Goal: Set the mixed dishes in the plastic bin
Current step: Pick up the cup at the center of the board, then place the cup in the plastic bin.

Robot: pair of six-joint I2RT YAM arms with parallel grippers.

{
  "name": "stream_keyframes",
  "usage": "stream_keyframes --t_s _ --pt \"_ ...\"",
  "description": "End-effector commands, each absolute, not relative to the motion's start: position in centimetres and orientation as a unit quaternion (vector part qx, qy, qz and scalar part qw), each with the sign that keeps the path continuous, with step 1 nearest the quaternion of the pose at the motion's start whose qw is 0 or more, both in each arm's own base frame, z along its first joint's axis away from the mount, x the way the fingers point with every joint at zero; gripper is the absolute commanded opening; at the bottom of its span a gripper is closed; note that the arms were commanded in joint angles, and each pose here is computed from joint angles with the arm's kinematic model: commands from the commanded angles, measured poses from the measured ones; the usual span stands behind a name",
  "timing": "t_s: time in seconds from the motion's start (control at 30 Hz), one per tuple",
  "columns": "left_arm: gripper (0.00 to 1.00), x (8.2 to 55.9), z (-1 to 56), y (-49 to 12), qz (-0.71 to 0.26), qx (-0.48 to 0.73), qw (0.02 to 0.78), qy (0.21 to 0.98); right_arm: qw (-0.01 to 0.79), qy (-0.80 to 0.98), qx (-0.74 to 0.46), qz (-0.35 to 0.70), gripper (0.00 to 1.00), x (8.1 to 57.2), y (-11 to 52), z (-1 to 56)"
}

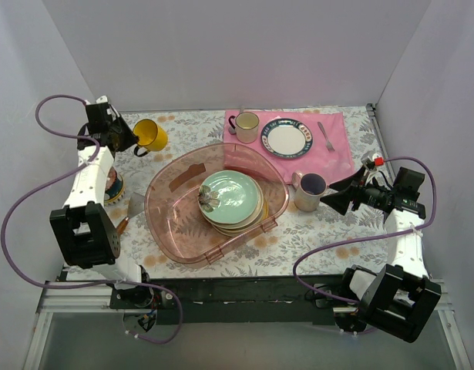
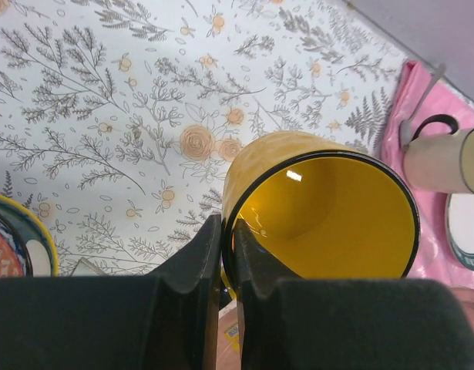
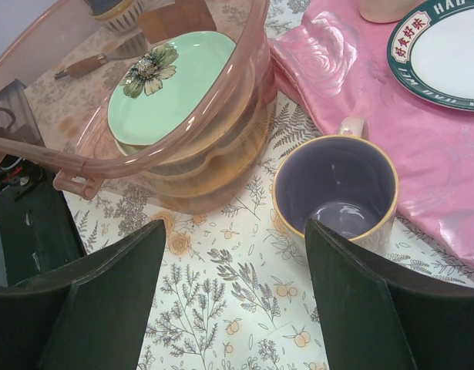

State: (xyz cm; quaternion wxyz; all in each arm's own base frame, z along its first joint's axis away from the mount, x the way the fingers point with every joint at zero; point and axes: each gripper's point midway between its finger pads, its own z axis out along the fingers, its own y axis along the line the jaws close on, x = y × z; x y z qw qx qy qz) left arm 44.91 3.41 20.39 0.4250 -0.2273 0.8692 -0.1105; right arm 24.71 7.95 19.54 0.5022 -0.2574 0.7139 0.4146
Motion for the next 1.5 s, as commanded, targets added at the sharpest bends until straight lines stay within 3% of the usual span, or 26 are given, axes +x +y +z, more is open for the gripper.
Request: stream_keyframes --t_s 0.0,0.3,0.7,1.07,1.47 --pt "0.0 44.7 30.2 3.3 -0.131 -0.22 0.534 0.806 0.511 0.704 -0.268 0.414 0.81 24.8 7.9 20.4" --pt "0.0 41.0 34.7 1.1 -0.181 -0.213 0.564 0.777 0.511 0.704 -0.268 0.413 0.81 24.9 7.9 20.3" --pt "0.0 37.0 34.0 -5.0 -0.246 -0.211 0.515 0.794 0.51 0.706 -0.266 0.413 0.81 24.9 7.9 20.2" --pt "0.0 34.1 30.9 -10.1 -0.228 -0.206 0.458 0.834 0.511 0.706 -0.267 0.412 0.81 24.9 7.8 20.3" --pt "0.0 29.9 26.4 -10.9 -0.17 -0.248 0.389 0.871 0.511 0.706 -0.267 0.412 0.81 24.9 7.9 20.3"
